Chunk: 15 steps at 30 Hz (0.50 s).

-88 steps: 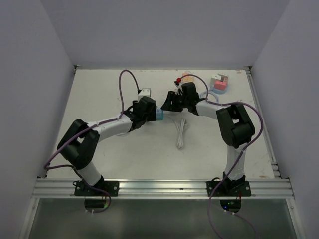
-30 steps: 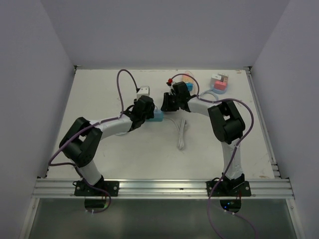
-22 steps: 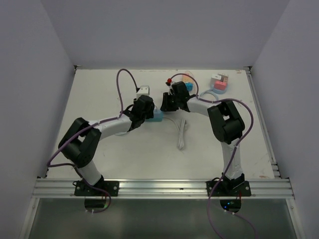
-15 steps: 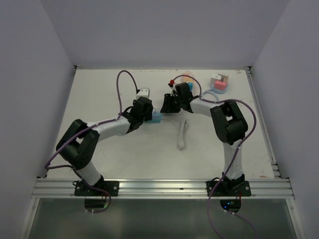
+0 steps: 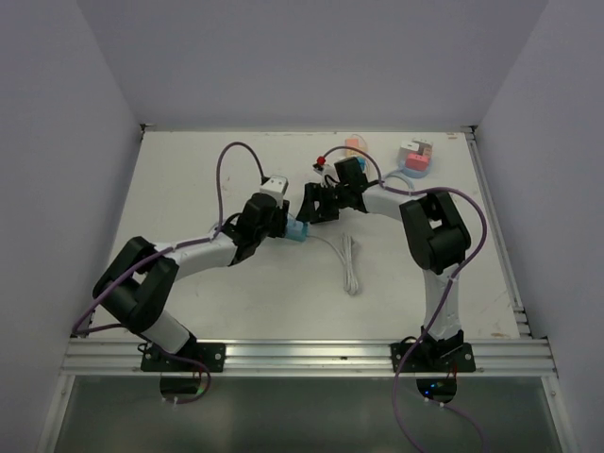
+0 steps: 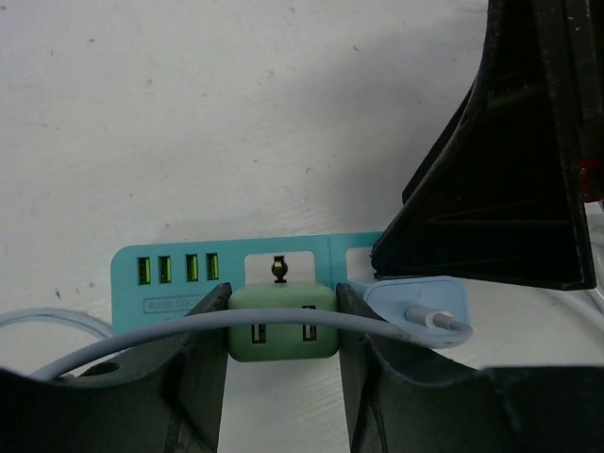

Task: Pull the plug off the socket

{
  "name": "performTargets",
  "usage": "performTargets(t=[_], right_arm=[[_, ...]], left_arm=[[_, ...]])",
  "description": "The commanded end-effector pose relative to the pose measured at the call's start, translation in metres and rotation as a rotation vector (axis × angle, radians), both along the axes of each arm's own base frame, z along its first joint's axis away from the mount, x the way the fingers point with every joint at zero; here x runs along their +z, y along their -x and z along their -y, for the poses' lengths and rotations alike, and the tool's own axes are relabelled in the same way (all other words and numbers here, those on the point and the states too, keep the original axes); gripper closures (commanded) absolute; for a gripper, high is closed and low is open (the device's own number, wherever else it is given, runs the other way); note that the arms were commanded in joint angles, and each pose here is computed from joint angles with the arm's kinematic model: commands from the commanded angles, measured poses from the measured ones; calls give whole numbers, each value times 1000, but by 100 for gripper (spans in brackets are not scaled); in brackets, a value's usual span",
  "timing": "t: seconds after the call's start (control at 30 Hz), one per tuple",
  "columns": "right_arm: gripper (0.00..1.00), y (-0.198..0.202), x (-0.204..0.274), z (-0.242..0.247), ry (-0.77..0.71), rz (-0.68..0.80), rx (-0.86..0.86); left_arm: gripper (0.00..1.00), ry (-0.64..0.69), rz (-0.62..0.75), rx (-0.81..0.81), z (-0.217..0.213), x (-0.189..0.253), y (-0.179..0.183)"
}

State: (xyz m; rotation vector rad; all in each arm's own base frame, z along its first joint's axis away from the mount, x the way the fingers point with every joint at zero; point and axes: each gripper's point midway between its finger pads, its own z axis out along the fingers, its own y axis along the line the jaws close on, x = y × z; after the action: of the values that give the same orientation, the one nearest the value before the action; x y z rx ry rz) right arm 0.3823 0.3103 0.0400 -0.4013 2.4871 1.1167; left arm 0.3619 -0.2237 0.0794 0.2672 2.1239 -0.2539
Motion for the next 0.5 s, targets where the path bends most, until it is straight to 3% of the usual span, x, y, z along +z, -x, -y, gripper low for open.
performTargets(t=[0.0, 0.33, 0.47], right_arm=[[28, 8, 13, -13, -64, -12, 95], [31, 26, 17, -26, -135, -67, 217], [39, 31, 21, -31, -176, -79, 251]], left_arm=[[100, 93, 183, -67, 14, 53, -12], [100, 150, 291, -113, 14, 73, -3], [100, 168, 300, -124, 15, 73, 1]])
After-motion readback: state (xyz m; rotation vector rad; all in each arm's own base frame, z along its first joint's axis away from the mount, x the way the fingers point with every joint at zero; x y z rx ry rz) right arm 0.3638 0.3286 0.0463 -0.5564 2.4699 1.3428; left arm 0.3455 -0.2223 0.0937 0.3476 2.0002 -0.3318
